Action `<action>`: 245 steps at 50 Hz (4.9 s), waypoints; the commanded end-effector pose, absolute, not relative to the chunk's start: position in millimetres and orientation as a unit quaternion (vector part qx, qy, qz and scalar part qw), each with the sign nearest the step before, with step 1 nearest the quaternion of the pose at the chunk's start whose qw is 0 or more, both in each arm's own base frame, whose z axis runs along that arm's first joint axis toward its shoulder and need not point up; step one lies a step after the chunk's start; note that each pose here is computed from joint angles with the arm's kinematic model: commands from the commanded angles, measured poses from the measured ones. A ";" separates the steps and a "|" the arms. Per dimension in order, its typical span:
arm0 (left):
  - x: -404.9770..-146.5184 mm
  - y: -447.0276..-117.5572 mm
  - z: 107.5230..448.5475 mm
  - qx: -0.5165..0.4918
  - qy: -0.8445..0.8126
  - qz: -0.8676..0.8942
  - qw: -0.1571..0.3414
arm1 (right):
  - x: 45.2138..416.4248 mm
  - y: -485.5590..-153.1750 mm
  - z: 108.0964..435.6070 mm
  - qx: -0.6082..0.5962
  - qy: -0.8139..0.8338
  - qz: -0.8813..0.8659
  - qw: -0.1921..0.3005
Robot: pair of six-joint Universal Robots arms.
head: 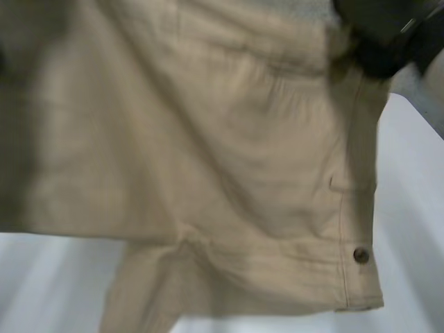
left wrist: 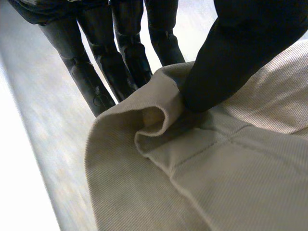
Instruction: Fold the shorts.
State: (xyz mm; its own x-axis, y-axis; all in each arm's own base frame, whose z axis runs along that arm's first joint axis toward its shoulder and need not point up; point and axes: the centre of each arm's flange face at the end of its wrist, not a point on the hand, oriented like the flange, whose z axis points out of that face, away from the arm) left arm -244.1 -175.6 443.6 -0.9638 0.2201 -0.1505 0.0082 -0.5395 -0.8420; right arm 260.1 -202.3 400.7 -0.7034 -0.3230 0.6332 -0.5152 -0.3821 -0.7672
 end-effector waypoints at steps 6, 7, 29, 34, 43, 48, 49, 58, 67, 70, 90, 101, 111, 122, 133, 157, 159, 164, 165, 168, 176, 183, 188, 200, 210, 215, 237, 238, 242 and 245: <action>-292.6 -297.6 263.8 -0.199 -0.648 0.735 0.003 | 308.6 -284.3 251.0 0.438 -0.642 0.628 0.051; -294.1 -304.5 256.2 -0.199 -0.651 0.732 0.000 | 313.8 -293.4 234.6 0.436 -0.641 0.630 0.053; -328.2 -419.7 204.5 -0.149 -0.448 0.877 -0.086 | 348.9 -383.9 159.5 0.325 -0.499 0.789 0.148; -335.4 -414.5 207.0 -0.165 -0.419 0.890 -0.068 | 347.7 -378.9 157.6 0.329 -0.510 0.782 0.142; -340.5 -389.1 198.7 -0.209 -0.432 0.876 -0.043 | 328.9 -359.3 209.7 0.293 -0.561 0.773 0.052; -326.7 -371.2 212.9 -0.195 -0.462 0.863 -0.056 | 308.9 -346.5 232.6 0.318 -0.597 0.737 -0.005; -323.9 -367.3 214.6 -0.196 -0.470 0.859 -0.057 | 305.8 -343.0 236.2 0.322 -0.602 0.730 -0.013; -288.7 -296.5 236.0 -0.200 -0.591 0.782 0.011 | 265.1 -304.5 245.5 0.364 -0.671 0.644 -0.050; -261.1 -226.3 235.3 -0.194 -0.700 0.684 0.069 | 232.1 -272.8 238.4 0.401 -0.720 0.558 -0.094; -254.3 -198.9 227.1 -0.207 -0.740 0.635 0.077 | 225.9 -262.9 227.9 0.418 -0.733 0.524 -0.115; -241.8 -94.2 186.8 -0.292 -0.827 0.466 0.119 | 222.5 -243.7 169.0 0.486 -0.744 0.438 -0.134; -242.8 -86.0 179.7 -0.285 -0.842 0.434 0.143 | 225.9 -269.0 147.9 0.480 -0.727 0.480 -0.103; -247.4 -99.5 159.4 -0.280 -0.856 0.416 0.125 | 226.8 -280.7 141.4 0.477 -0.716 0.503 -0.081; -244.9 -143.6 147.3 -0.220 -0.856 0.465 0.053 | 238.6 -288.6 127.0 0.484 -0.709 0.509 -0.065; -256.1 -162.6 142.3 -0.210 -0.846 0.488 0.055 | 247.3 -298.6 126.7 0.482 -0.690 0.539 -0.045; -269.2 -189.6 131.3 -0.231 -0.822 0.519 0.041 | 246.3 -286.8 143.3 0.410 -0.730 0.539 -0.088; -269.7 -192.0 131.6 -0.227 -0.818 0.527 0.043 | 246.4 -287.1 144.1 0.409 -0.730 0.541 -0.086; -270.2 -200.5 139.6 -0.212 -0.803 0.555 0.048 | 241.1 -289.4 153.1 0.390 -0.738 0.549 -0.048; -270.5 -201.8 150.6 -0.207 -0.794 0.570 0.052 | 241.0 -288.8 156.5 0.389 -0.736 0.552 -0.043; -269.4 -203.2 182.8 -0.194 -0.767 0.608 0.063 | 236.3 -288.2 174.6 0.378 -0.735 0.563 -0.022; -251.9 -194.5 312.8 -0.152 -0.643 0.744 0.095 | 230.2 -268.0 259.9 0.362 -0.695 0.621 -0.004; -243.3 -170.0 338.6 -0.190 -0.649 0.727 0.121 | 223.9 -241.2 297.2 0.364 -0.682 0.634 0.000; -233.0 -150.1 336.6 -0.207 -0.675 0.697 0.123 | 220.9 -223.0 305.6 0.373 -0.685 0.626 -0.009; -246.2 -138.0 228.1 -0.251 -0.768 0.574 0.131 | 233.6 -242.1 237.1 0.390 -0.737 0.551 -0.027; -272.6 -112.2 179.0 -0.307 -0.789 0.508 0.160 | 235.9 -263.6 218.5 0.361 -0.737 0.571 0.000; -280.9 -114.5 163.8 -0.311 -0.789 0.504 0.162 | 236.0 -261.8 208.9 0.359 -0.745 0.562 -0.006; -299.2 -132.8 124.9 -0.307 -0.798 0.504 0.124 | 239.0 -257.6 200.9 0.363 -0.748 0.555 -0.011; -299.1 -132.7 126.3 -0.307 -0.797 0.505 0.124 | 239.0 -257.6 200.9 0.363 -0.748 0.555 -0.011; -298.8 -133.7 130.3 -0.305 -0.796 0.508 0.125 | 238.5 -259.3 202.2 0.362 -0.747 0.558 -0.009; -299.2 -134.7 141.6 -0.300 -0.788 0.522 0.130 | 238.7 -259.8 202.2 0.362 -0.746 0.558 -0.009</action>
